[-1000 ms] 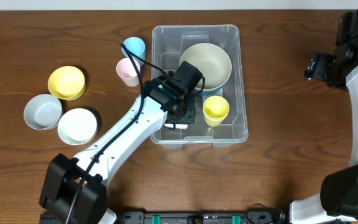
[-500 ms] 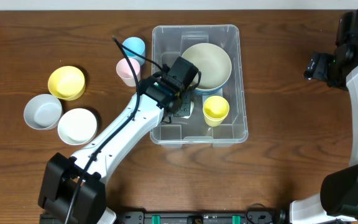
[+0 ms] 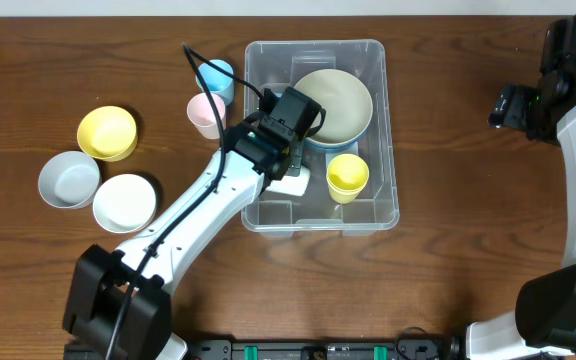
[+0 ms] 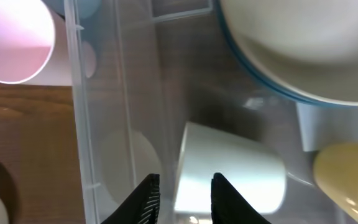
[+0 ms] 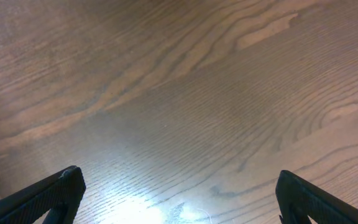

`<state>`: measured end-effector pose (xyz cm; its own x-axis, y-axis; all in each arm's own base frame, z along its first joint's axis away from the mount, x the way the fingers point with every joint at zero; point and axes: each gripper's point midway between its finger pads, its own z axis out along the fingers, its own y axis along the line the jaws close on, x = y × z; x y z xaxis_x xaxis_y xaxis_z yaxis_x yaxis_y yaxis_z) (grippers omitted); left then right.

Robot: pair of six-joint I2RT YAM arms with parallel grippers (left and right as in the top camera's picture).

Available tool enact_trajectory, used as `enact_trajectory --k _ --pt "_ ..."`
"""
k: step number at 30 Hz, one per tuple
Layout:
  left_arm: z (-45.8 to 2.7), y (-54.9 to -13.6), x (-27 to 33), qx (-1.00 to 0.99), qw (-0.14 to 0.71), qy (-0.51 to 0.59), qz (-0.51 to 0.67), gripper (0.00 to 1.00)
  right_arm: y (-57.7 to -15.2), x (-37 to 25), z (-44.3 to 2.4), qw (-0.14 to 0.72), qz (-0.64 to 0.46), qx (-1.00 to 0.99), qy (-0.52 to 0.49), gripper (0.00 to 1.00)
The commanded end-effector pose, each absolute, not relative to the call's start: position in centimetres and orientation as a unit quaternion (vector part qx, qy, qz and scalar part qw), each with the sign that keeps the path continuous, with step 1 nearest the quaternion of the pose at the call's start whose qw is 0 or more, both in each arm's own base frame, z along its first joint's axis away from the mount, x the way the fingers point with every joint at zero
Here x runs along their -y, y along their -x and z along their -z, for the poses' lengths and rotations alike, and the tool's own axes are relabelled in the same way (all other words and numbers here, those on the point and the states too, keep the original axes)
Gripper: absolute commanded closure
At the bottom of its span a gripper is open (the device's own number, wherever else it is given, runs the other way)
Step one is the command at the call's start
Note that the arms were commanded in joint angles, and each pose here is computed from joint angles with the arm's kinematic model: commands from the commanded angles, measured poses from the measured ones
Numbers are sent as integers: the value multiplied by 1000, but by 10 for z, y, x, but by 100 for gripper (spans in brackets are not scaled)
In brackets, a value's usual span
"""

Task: Pack container

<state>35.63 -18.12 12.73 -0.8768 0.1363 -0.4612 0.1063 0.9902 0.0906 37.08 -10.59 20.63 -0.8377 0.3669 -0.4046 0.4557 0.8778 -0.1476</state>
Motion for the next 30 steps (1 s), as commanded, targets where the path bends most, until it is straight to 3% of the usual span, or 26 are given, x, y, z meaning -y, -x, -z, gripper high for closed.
enact_trajectory --k 1,3,30 --pt "-106 -360 172 -970 224 -68 -72 71 -371 108 -217 201 118 -946 -227 1" --pt "-94 -359 171 -972 208 -72 -80 66 -371 108 -217 201 118 -946 -227 1" --pt "-78 -306 155 -991 91 -31 -88 64 -371 108 -217 201 118 -946 -227 1"
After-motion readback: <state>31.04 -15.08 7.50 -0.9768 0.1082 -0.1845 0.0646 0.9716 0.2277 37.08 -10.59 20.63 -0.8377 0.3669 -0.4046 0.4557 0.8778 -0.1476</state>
